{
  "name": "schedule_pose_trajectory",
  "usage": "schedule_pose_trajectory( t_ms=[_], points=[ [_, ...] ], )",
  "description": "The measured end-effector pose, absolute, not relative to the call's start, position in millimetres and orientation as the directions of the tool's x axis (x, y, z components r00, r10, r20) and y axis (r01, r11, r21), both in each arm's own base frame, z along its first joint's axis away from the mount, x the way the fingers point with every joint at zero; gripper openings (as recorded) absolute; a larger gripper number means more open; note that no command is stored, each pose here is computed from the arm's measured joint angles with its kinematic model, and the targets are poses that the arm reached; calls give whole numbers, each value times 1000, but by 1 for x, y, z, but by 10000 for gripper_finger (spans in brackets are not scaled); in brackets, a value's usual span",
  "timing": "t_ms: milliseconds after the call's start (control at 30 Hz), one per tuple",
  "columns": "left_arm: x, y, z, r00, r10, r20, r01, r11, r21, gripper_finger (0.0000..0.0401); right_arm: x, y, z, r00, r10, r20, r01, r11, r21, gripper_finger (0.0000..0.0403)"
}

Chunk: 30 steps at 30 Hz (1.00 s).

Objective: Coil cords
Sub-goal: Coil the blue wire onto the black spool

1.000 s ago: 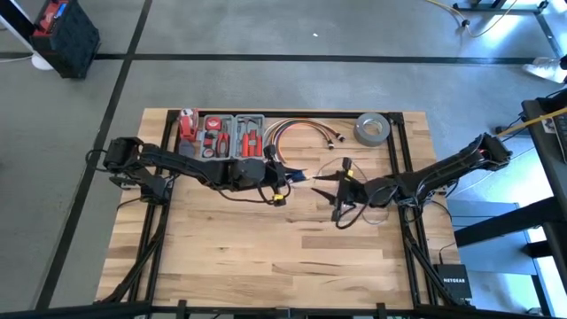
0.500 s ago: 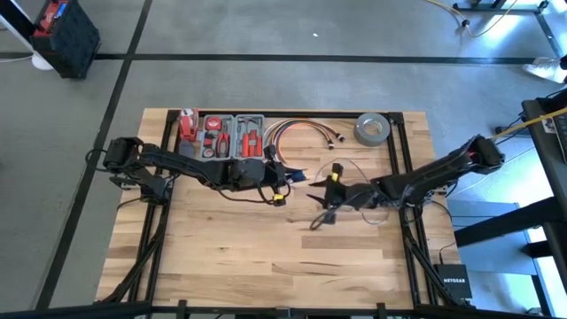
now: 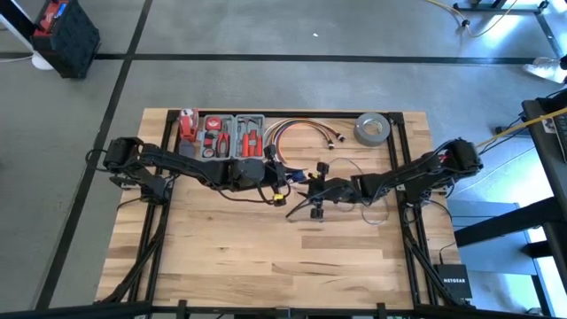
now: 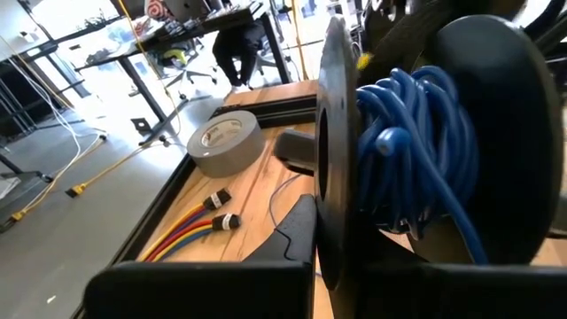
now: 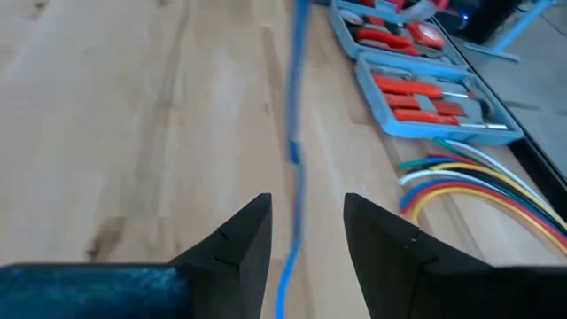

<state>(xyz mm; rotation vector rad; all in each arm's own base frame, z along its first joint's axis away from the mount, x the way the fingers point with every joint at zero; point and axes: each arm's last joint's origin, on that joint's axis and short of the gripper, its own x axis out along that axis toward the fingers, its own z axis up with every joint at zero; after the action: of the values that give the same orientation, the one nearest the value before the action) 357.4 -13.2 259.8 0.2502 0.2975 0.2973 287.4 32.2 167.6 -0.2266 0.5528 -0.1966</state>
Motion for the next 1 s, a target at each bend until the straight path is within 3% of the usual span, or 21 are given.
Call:
schedule_pose_trajectory(
  t_ms=[133, 333, 500, 667, 1000],
  points=[
    [357, -15, 260, 915, 318, -247, -242, 925, 293, 0, 287, 33, 167, 832, -243, -498, 107, 952, -287, 121],
    [356, -22, 261, 922, 300, -246, -210, 919, 333, 0, 287, 32, 166, 823, -250, -509, 91, 944, -316, 14],
    [348, -40, 272, 940, 250, -233, -142, 906, 399, 0, 284, 23, 161, 808, -289, -513, 145, 942, -304, 15],
    [339, -56, 273, 938, 206, -279, -49, 876, 480, 0, 281, 12, 155, 820, -243, -518, 148, 965, -219, 10],
    [336, -59, 270, 930, 164, -330, 26, 865, 502, 0, 277, -4, 150, 827, -229, -514, 199, 973, -114, 11]
  ],
)
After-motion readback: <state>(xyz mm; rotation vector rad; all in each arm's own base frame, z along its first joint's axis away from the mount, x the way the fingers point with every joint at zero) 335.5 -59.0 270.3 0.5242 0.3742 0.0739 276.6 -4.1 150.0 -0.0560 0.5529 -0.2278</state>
